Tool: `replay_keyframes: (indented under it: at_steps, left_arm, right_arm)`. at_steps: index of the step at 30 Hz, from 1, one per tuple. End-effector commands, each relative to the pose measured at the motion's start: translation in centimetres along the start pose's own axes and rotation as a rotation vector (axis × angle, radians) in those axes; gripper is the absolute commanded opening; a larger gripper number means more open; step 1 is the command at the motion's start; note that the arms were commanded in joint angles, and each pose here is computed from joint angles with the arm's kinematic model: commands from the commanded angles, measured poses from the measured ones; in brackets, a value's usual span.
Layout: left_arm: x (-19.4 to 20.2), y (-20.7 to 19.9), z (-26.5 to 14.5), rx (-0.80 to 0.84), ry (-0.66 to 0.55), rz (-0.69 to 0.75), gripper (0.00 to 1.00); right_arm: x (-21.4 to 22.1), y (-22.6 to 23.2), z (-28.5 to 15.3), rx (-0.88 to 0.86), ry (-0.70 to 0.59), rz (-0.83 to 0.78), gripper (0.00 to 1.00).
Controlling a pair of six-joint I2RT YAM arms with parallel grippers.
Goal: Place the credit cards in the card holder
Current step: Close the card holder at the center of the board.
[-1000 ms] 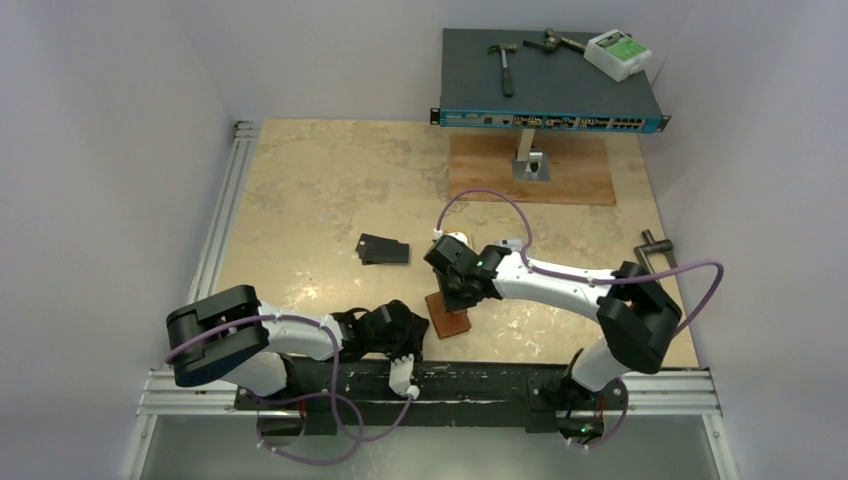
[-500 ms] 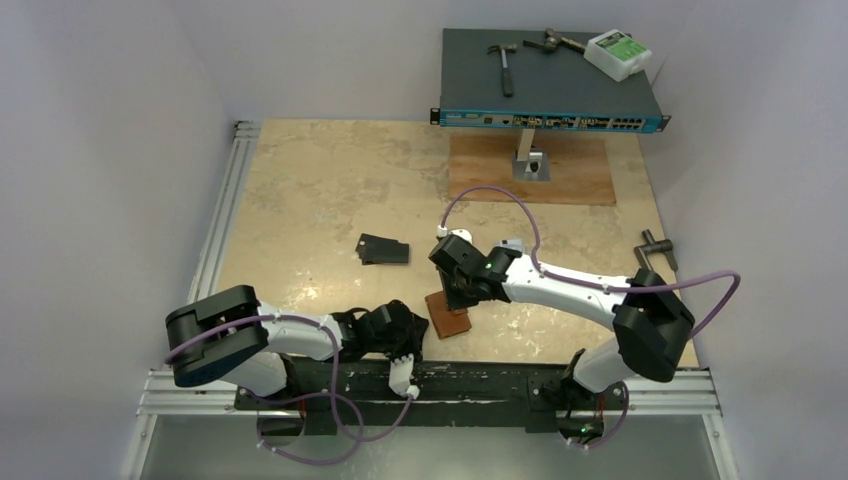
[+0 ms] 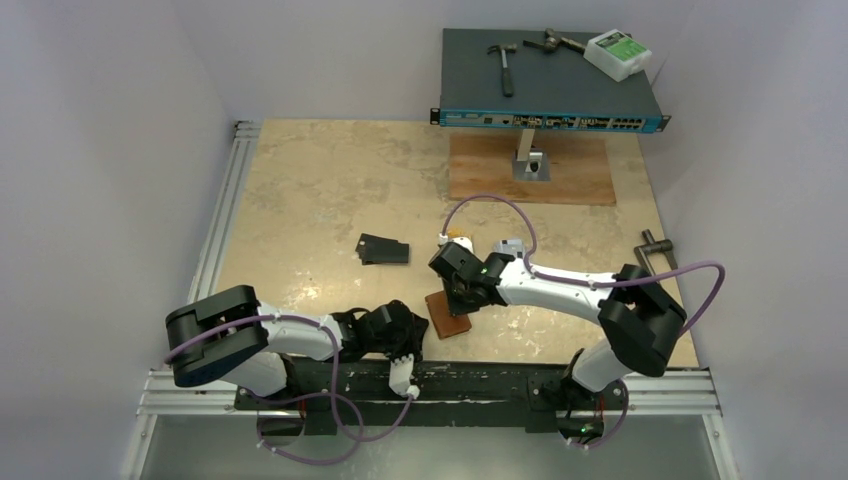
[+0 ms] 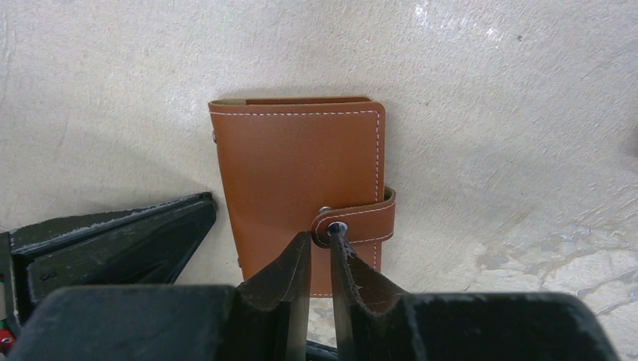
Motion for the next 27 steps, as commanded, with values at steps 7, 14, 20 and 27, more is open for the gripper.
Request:
replay_keyframes:
  at_steps: [7,14,20,27]
  left_arm:
    - [-0.5,-0.7,0.0,0.040,-0.022,-0.030,0.00]
    - [-0.6,-1.1,-0.1,0.053,-0.027,-0.035,0.00]
    - [-0.7,-1.0,0.0,0.055,-0.033,-0.033,0.00]
    - [-0.8,-1.0,0.0,0.058,-0.039,-0.028,0.00]
  right_arm:
    - [-0.4,-0.4,0.9,0.029,-0.031,0.025,0.11]
    - [-0.4,-0.1,1.6,0.030,-0.019,0.011,0.07]
    - [-0.3,0.3,2.3,0.029,0.010,-0.023,0.00]
    - [0.5,0.7,3.2,0.020,0.056,-0.039,0.00]
Point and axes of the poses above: each gripper's point midway between its finger pads, its own z axis out along the fingers, its own y axis along the line the jaws close on, x = y × z, the point moved 1 cm from there along -z, back along the fingers, and after that the axes turned 8 degrees about z, right-handed, at the moved point
